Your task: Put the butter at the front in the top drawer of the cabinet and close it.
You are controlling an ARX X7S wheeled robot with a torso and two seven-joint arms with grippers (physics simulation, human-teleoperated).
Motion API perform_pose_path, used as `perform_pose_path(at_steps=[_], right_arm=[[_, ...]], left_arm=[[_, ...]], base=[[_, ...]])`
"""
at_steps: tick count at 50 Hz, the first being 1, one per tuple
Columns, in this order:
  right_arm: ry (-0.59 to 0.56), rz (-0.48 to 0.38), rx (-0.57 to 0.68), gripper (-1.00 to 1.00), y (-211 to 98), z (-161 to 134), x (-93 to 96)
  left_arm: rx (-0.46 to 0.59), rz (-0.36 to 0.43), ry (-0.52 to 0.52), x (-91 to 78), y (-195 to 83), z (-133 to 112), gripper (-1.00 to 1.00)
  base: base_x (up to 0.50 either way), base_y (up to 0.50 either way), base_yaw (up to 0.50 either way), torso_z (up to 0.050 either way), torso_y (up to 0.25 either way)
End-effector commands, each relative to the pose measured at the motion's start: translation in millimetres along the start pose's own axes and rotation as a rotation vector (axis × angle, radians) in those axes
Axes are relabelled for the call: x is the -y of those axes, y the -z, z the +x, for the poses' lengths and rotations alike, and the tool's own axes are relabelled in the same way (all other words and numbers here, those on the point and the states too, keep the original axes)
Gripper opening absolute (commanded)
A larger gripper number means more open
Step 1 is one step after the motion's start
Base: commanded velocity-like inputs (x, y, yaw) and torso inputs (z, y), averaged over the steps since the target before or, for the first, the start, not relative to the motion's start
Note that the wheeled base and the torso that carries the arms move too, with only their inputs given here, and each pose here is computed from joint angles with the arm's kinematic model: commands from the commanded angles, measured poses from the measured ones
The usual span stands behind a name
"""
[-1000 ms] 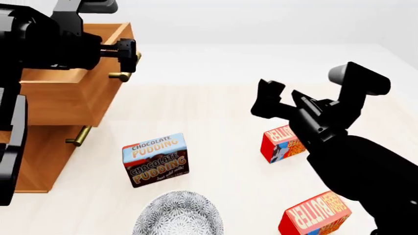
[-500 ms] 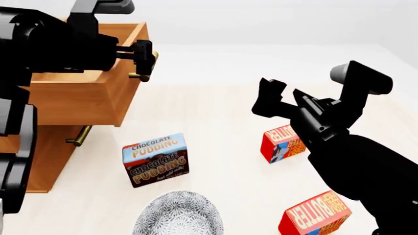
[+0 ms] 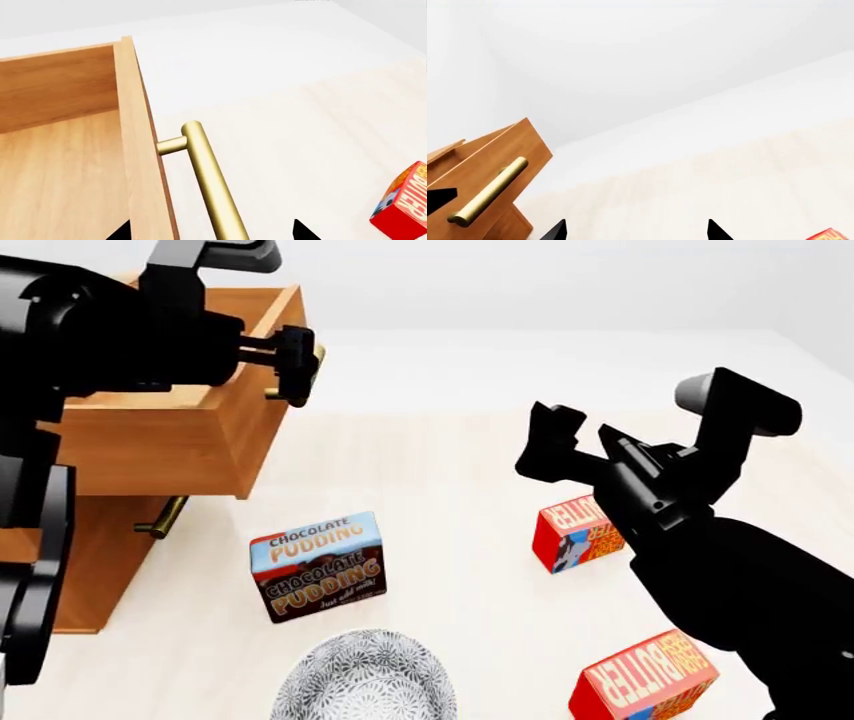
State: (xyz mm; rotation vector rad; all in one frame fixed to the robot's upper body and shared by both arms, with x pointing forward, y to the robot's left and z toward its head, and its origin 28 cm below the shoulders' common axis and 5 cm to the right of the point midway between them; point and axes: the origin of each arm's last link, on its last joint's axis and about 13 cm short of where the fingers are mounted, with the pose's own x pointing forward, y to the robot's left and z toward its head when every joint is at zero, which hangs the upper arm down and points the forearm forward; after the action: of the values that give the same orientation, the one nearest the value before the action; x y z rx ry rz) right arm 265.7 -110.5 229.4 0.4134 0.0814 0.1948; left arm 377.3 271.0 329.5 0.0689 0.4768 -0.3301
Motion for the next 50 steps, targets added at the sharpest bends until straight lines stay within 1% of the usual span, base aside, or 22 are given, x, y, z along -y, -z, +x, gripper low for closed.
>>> perform_pose_path(at_steps=[1,17,25,28,29,31,33,35,38,43,45,46,50], right_arm=[[-0.001,0.001,-0.002,1.0,0.1,-0.9,0.1],[-0.013,0.001,-0.003,1.0,0.7,-1.7,-1.0],[-0.017,0.004,0.0,1.0,0.8,-3.1,-0.3],[-0.017,0.003,0.002,1.0,0.4,-3.8,-0.4],[-0.017,0.002,0.003,1.0,0.3,-4.0,-0.4],[-0.016,-0.001,0.004,1.0,-0.3,-4.4,-0.7],[-0.014,-0.005,0.008,1.0,-0.9,-4.8,-1.1],[-0.014,-0.006,0.009,1.0,-1.0,-4.9,-1.4],[-0.016,-0.009,0.011,1.0,-1.1,-5.1,-2.5],[-0.018,-0.015,0.013,1.0,-1.4,-4.3,-3.6],[-0.02,-0.019,0.014,1.0,-2.0,-4.0,-4.3],[-0.021,-0.023,0.016,1.0,-2.4,-4.0,-4.7],[-0.017,-0.038,0.02,1.0,-2.0,-3.2,-5.0]], left_arm=[[0.071,-0.008,0.13,12.8,-11.4,-7.3,1.0],[0.098,0.026,0.044,9.0,-17.8,-21.8,1.0],[0.126,0.055,0.029,12.5,-22.7,-34.7,1.0],[0.156,0.057,0.025,13.8,-23.6,-40.8,1.0],[0.17,0.065,0.021,14.7,-23.2,-42.7,1.0],[0.189,0.108,0.011,17.6,-20.7,-46.0,1.0],[0.222,0.123,0.011,20.9,-18.2,-51.4,1.0],[0.287,0.134,-0.006,24.3,-16.1,-58.7,1.0],[0.356,0.168,-0.015,29.2,-9.5,-69.3,1.0],[0.471,0.186,-0.02,39.8,8.1,-86.7,1.0],[0.481,0.187,-0.01,45.2,17.6,-89.4,1.0],[0.516,0.186,-0.024,48.5,23.4,-90.0,1.0],[0.595,0.176,-0.035,57.5,41.0,-93.2,1.0]], base=[[0.0,0.0,0.0,0.0,0.011],[0.0,0.0,0.0,0.0,0.001],[0.0,0.0,0.0,0.0,0.0],[0.0,0.0,0.0,0.0,0.0],[0.0,0.0,0.0,0.0,0.0],[0.0,0.0,0.0,0.0,0.0],[0.0,0.0,0.0,0.0,0.0],[0.0,0.0,0.0,0.0,0.0],[0.0,0.0,0.0,0.0,0.0],[0.0,0.0,0.0,0.0,0.0],[0.0,0.0,0.0,0.0,0.0],[0.0,0.0,0.0,0.0,0.0],[0.0,0.0,0.0,0.0,0.0]])
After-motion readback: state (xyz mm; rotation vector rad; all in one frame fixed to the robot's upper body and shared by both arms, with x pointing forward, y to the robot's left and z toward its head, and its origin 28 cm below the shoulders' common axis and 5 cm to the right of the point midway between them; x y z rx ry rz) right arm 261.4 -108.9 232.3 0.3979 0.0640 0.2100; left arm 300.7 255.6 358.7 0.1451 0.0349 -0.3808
